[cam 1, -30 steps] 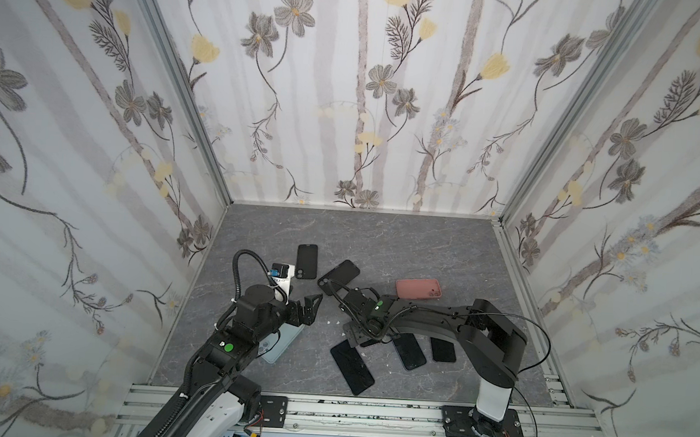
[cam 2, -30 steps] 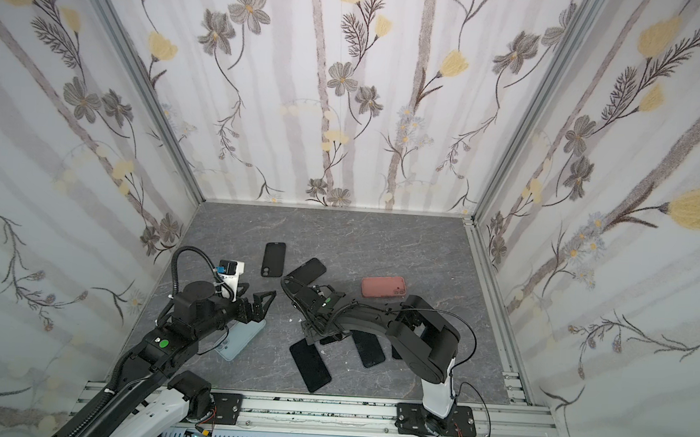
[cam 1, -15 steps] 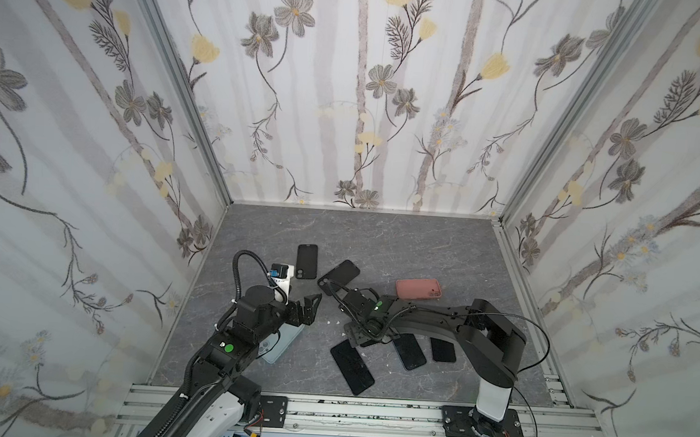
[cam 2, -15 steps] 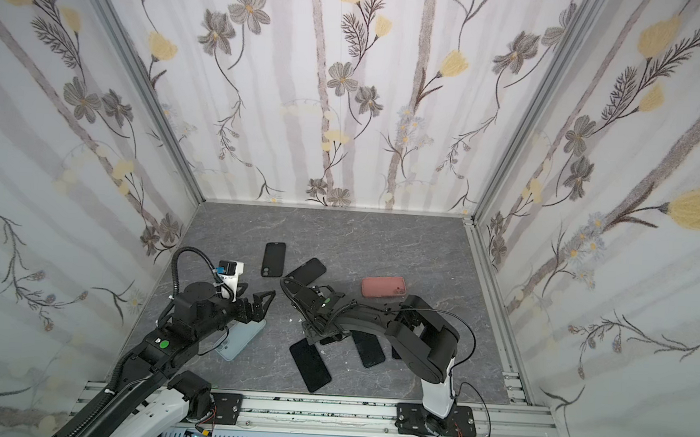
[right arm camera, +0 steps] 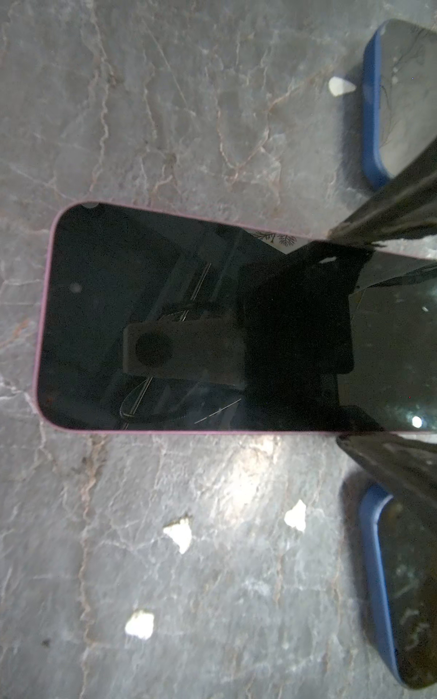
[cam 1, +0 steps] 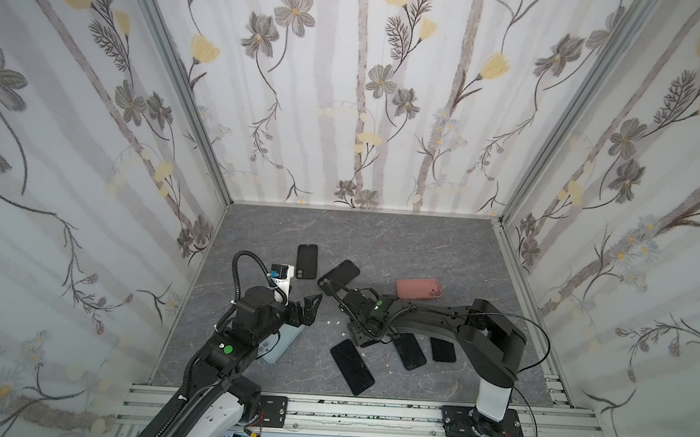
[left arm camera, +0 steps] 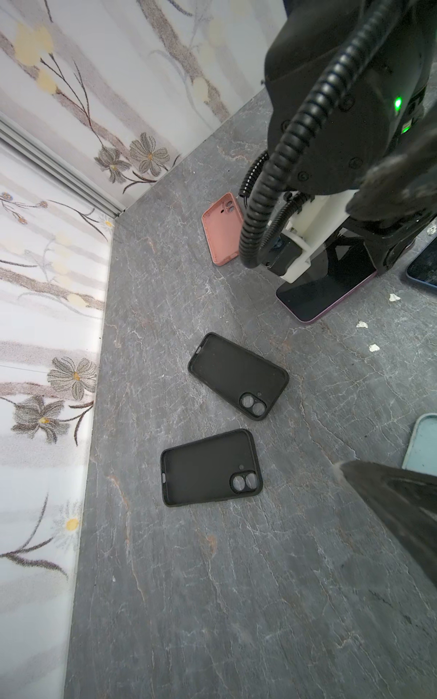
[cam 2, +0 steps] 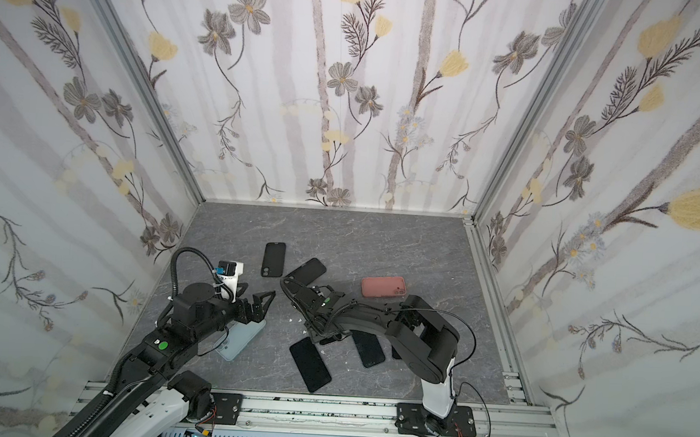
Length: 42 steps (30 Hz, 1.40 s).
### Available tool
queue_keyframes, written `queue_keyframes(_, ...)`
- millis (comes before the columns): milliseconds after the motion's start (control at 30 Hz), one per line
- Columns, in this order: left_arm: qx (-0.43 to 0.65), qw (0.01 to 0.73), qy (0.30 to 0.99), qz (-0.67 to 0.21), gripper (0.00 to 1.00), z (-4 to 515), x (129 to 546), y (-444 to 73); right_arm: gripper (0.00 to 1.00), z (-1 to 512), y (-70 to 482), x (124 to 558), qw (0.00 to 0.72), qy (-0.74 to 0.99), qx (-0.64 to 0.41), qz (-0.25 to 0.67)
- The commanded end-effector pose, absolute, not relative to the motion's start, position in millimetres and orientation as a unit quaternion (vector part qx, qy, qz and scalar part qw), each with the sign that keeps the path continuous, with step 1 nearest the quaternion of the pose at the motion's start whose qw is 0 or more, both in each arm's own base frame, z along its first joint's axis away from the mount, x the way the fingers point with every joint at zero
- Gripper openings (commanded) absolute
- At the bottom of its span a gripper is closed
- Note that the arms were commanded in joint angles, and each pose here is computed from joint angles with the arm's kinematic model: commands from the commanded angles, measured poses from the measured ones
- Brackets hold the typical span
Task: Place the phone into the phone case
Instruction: 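Lower the right gripper and close it on the purple-framed phone's edge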
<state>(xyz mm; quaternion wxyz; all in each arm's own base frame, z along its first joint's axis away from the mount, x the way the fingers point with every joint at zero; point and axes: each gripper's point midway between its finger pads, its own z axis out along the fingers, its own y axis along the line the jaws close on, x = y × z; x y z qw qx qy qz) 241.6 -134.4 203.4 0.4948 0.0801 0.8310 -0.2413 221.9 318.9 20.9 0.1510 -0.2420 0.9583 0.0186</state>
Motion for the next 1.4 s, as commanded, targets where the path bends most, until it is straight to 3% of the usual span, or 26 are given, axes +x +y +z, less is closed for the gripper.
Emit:
queue_keyframes(0,0.077,0.511,0.823,-0.235,1.0,209.8,244.5,-131.9,0.62,20.4,318.4,220.3,0.146,0.957,-0.251,0.016)
queue_keyframes(500,0.08,0.502,0.828,-0.237,1.0,205.3,245.4,-135.0,0.53,51.2,320.1,234.4,0.209,0.943,-0.257,0.027)
queue_keyframes(600,0.08,0.5,0.829,-0.235,1.0,203.9,245.5,-135.0,0.57,51.3,317.3,235.1,0.209,0.942,-0.263,0.017)
queue_keyframes(800,0.08,0.501,0.829,-0.234,1.0,202.9,246.6,-135.0,0.81,51.2,315.8,240.6,0.21,0.94,-0.269,0.014)
queue_keyframes(1033,0.079,0.499,0.832,-0.229,1.0,201.2,247.0,-134.0,0.87,37.5,312.1,255.1,0.181,0.948,-0.262,0.024)
queue_keyframes(1367,0.078,0.498,0.834,-0.225,1.0,198.8,248.2,-133.2,0.86,12.7,310.1,251.5,0.137,0.95,-0.278,0.028)
